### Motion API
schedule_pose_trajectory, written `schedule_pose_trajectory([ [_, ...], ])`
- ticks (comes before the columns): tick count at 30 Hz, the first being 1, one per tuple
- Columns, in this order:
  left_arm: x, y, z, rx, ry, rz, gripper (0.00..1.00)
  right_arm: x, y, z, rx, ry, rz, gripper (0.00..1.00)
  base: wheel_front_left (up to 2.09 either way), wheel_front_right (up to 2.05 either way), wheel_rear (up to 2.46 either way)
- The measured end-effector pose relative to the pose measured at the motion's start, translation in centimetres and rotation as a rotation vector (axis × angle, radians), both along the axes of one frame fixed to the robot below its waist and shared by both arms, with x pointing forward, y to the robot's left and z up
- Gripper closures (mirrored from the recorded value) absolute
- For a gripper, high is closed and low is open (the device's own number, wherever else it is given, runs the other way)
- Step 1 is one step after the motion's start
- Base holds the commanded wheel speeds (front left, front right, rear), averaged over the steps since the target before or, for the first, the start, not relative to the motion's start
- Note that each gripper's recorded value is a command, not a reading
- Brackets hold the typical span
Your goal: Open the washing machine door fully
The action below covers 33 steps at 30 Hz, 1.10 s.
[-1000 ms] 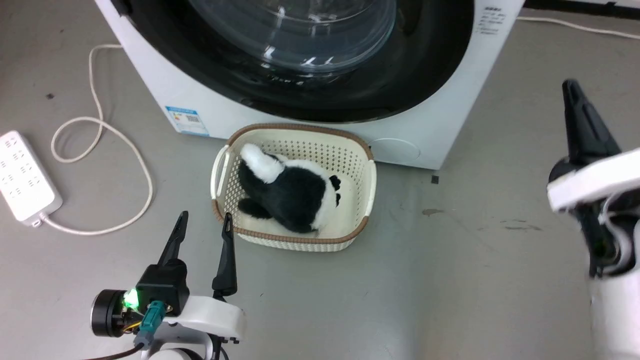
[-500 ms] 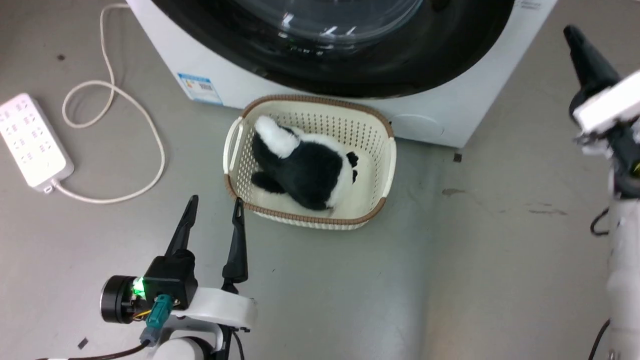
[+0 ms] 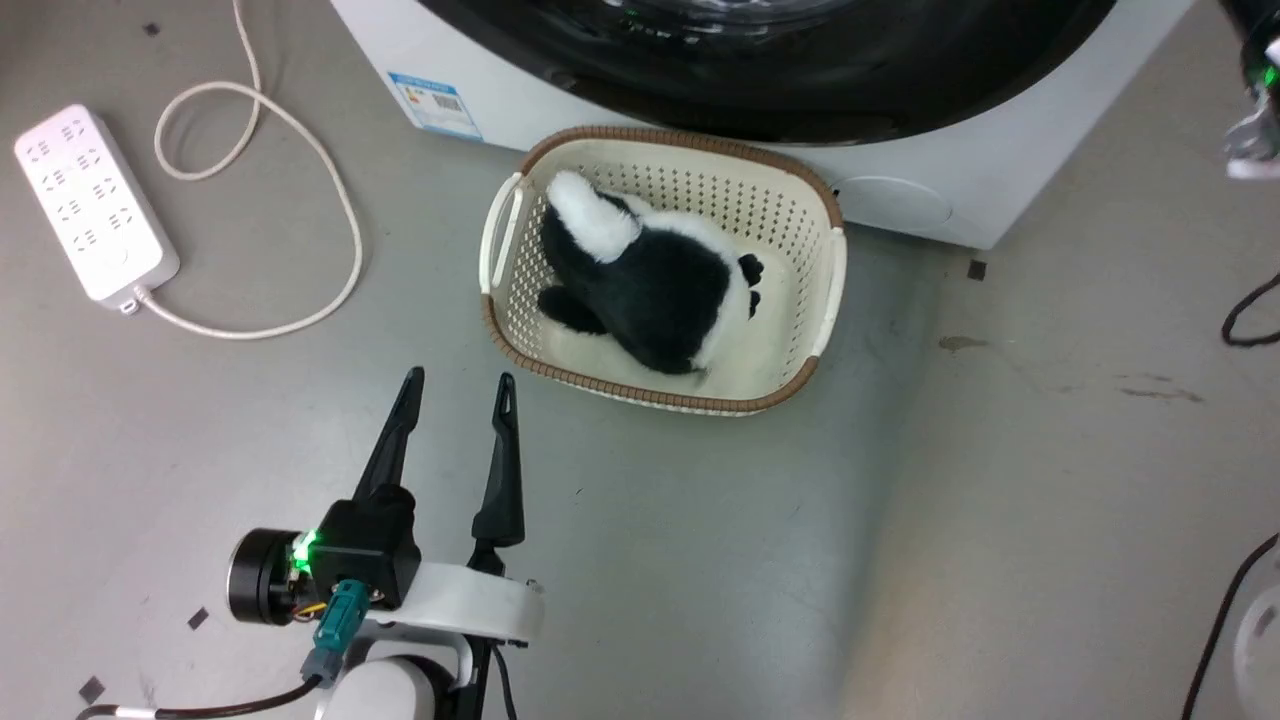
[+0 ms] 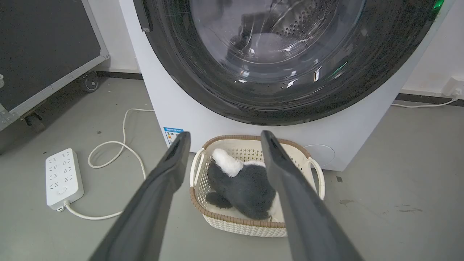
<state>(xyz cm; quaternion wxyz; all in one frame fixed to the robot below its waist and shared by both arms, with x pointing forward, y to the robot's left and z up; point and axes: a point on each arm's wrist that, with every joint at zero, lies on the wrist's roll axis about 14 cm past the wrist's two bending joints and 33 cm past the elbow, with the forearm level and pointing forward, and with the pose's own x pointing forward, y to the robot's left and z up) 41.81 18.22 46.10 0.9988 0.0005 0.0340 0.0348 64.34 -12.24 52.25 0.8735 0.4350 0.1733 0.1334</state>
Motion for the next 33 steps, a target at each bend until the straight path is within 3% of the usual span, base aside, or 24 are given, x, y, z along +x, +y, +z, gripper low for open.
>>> schedule_pose_trajectory([
  [19, 0.7, 0.7, -0.9, -0.001, -0.001, 0.037, 0.00, 5.1, 3.1, 0.3, 0.288, 0.179, 0.170, 1.00, 0.00, 0.00, 0.00],
  [33, 0.4, 0.6, 1.0, -0.004, -0.067, 0.041, 0.00, 1.5, 6.1, 0.3, 0.404, 0.301, 0.368, 1.00, 0.00, 0.00, 0.00],
])
